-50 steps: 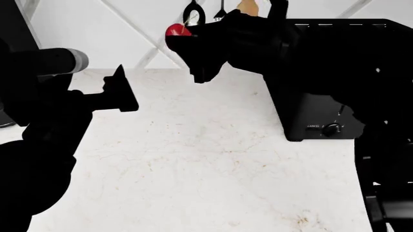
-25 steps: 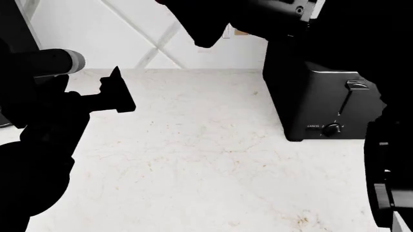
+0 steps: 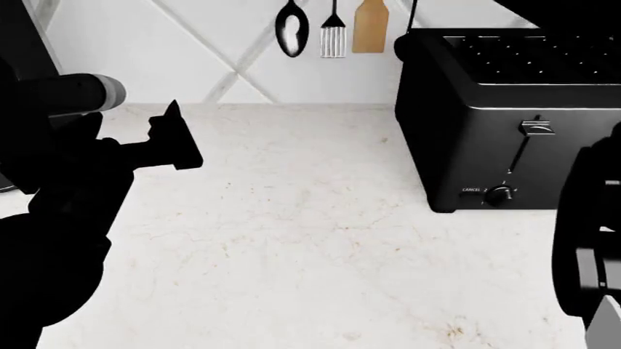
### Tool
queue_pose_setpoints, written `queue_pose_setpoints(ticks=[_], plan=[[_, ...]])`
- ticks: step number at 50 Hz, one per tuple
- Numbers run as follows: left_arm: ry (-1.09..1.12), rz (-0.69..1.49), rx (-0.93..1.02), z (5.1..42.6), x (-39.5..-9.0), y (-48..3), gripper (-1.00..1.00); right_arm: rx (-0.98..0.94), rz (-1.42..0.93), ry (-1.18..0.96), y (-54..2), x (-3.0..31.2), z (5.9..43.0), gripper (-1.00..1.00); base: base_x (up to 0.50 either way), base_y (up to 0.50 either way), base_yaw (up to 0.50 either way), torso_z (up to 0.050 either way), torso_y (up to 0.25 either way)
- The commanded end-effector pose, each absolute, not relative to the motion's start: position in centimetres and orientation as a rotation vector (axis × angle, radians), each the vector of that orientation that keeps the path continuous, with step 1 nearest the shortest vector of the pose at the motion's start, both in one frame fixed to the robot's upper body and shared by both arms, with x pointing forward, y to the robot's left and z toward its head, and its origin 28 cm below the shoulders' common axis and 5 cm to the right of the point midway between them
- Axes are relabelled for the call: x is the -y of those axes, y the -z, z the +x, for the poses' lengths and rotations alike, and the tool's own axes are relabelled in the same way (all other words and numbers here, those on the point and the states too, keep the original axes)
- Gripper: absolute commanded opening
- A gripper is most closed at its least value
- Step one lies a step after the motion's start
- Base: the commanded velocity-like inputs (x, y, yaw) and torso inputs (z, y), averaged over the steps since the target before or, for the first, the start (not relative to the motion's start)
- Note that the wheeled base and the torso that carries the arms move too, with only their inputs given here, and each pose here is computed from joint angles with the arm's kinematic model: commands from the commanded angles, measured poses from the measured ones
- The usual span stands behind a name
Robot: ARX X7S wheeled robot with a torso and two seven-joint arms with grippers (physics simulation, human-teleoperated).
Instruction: Pick the cherry from the counter and place it in the cabinet.
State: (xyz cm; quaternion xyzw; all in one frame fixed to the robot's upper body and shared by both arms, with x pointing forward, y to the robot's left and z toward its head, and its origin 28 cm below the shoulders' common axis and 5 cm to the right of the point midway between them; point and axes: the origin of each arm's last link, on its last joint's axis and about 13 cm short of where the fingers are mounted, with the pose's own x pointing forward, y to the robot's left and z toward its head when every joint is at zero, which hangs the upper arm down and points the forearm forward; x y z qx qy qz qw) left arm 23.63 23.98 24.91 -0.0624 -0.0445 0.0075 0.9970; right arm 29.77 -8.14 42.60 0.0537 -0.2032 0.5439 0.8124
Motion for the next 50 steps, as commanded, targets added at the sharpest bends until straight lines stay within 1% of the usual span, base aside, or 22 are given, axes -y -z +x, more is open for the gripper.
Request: queue_pose_setpoints(ticks=[1,18,33,42,50], plan=[[-0.014,-0.127,0.091,23.6,-24.0,-24.9,1.0,0.512,0.13,-1.158,-44.3,8.4,29.1,-1.0,0.0,0.0,0.0,0.0,0.0],[-0.012,-0.131,0.094,23.7,-23.9,-25.0,1.0,0.589,0.168,-1.052,-47.1,8.7,29.9,-1.0,0.0,0.0,0.0,0.0,0.0],[-0.013,-0.141,0.099,23.7,-24.0,-25.1,1.0,0.632,0.193,-1.018,-49.4,8.5,29.8,-1.0,0.0,0.0,0.0,0.0,0.0],[-0.012,-0.145,0.099,23.8,-24.0,-25.1,1.0,0.682,0.25,-0.981,-50.9,8.8,30.0,-1.0,0.0,0.0,0.0,0.0,0.0],[-0.01,-0.146,0.099,23.6,-24.0,-25.0,1.0,0.711,0.304,-0.911,-52.4,9.0,30.9,-1.0,0.0,0.0,0.0,0.0,0.0]])
